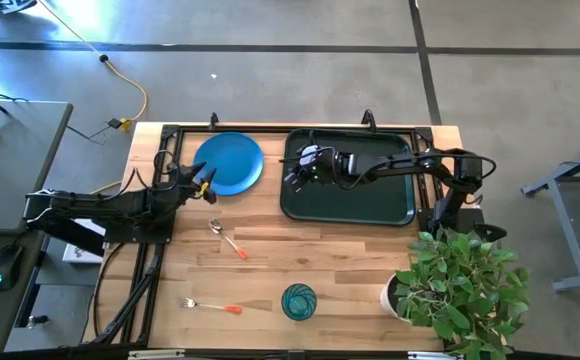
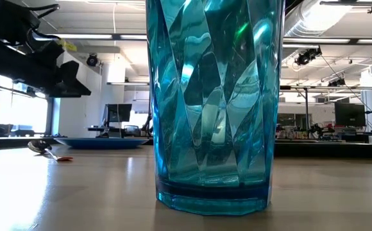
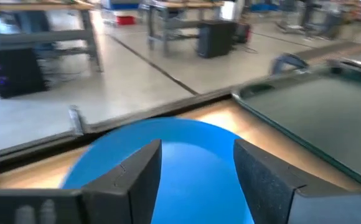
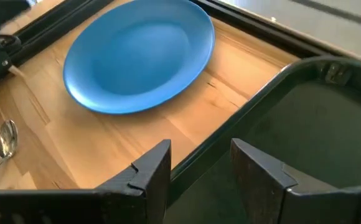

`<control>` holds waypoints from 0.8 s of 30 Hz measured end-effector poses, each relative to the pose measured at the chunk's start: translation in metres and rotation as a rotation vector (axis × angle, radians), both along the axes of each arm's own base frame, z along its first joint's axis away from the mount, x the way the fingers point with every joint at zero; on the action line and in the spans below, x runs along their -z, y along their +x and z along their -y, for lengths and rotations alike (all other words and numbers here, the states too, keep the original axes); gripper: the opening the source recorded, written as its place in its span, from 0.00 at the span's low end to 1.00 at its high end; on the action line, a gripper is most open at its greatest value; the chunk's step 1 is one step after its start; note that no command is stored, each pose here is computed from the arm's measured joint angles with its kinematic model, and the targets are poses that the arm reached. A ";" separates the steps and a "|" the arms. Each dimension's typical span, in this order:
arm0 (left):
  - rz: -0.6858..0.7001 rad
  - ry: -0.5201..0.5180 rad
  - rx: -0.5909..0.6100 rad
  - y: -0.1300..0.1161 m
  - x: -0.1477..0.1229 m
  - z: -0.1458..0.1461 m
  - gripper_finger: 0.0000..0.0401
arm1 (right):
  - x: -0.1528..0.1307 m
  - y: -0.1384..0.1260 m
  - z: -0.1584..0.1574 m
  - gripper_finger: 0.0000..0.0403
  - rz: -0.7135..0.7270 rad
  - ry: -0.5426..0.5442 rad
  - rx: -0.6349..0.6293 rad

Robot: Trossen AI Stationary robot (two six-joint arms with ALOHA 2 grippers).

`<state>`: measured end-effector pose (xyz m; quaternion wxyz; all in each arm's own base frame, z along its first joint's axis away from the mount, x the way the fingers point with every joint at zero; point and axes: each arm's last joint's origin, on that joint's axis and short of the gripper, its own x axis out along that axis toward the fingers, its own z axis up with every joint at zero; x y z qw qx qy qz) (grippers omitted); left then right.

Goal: Pick and place plate/cup/fork/spoon on tray
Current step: Put the blue plate on the centre of the green serving tray

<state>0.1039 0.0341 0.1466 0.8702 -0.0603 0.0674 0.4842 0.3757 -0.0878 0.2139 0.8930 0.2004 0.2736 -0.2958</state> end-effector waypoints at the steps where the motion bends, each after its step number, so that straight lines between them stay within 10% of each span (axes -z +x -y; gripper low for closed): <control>1: 0.005 0.003 -0.019 0.000 -0.003 -0.002 0.48 | 0.000 0.000 0.000 0.39 -0.009 -0.017 -0.015; 24: 0.008 -0.180 0.009 0.004 -0.046 -0.057 0.48 | 0.000 0.003 -0.007 0.39 -0.026 -0.027 -0.198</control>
